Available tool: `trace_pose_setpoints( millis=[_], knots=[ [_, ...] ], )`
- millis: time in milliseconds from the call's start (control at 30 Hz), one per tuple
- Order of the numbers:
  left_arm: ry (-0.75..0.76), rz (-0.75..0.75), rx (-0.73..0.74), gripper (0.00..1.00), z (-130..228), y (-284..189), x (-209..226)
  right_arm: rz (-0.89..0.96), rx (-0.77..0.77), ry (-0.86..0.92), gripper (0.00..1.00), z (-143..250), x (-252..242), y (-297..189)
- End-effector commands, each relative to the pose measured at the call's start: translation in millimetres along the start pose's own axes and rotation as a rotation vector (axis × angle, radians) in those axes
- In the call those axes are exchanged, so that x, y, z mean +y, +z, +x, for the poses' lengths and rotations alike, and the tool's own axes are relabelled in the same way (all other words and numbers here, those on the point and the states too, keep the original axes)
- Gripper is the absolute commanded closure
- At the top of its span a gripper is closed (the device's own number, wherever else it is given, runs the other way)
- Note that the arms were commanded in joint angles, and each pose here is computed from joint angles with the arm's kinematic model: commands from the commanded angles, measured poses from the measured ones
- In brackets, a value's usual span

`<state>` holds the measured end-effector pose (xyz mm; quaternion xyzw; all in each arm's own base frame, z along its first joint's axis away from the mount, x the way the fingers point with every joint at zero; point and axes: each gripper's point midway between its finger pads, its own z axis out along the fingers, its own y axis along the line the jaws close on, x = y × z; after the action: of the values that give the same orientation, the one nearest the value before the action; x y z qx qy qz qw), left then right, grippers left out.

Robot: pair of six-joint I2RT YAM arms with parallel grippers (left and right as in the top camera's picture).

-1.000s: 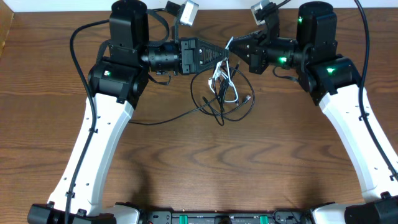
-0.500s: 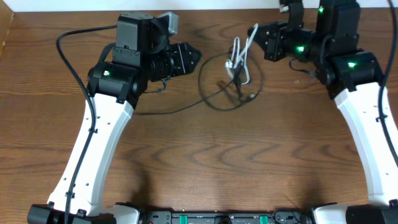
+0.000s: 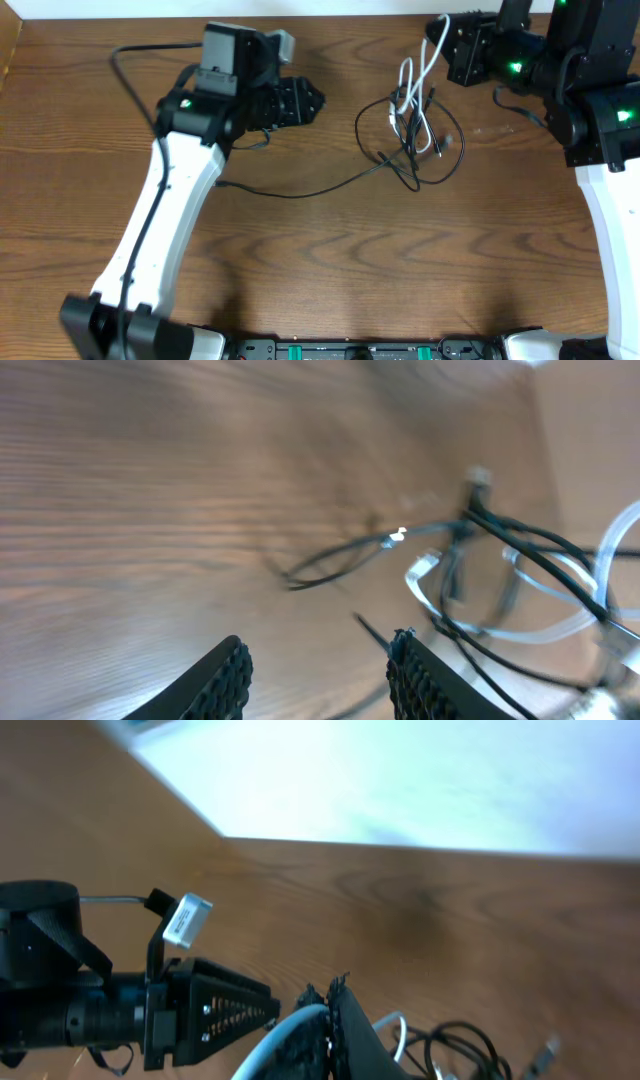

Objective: Untangle cables

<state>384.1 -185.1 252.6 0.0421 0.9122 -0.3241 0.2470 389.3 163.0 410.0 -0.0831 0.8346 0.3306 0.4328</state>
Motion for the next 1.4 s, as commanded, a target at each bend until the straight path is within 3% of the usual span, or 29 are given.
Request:
trace_pose_setpoints(
  millis=[0, 167, 367, 433, 633, 833, 1033, 1367],
  knots=[
    [0.103, 0.283, 0.094, 0.53, 9, 13, -37, 0.098, 0.006, 0.062, 0.99, 1, -21, 5],
    [0.210, 0.575, 0.098, 0.53, 6, 6, -77, 0.118, 0.060, 0.089, 0.99, 14, -30, 13],
    [0.242, 0.618, 0.121, 0.53, 15, 8, -95, 0.135, 0.076, 0.092, 0.99, 18, -36, 17],
    [0.226, 0.569, 0.146, 0.53, 23, 17, -95, 0.140, 0.083, 0.097, 0.99, 19, -38, 20],
    [0.120, 0.185, 0.194, 0.54, 49, 56, -69, 0.153, 0.112, 0.112, 0.99, 26, -46, 27],
    [0.078, -0.056, 0.038, 0.57, 39, 54, -69, 0.161, 0.121, 0.118, 0.99, 28, -50, 31],
    [0.072, -0.087, -0.085, 0.57, 29, 23, -74, 0.173, 0.108, 0.127, 0.99, 24, -57, 28],
    [-0.046, 0.042, -0.144, 0.57, 55, 79, -74, 0.171, 0.113, 0.129, 0.99, 25, -57, 28]
  ],
)
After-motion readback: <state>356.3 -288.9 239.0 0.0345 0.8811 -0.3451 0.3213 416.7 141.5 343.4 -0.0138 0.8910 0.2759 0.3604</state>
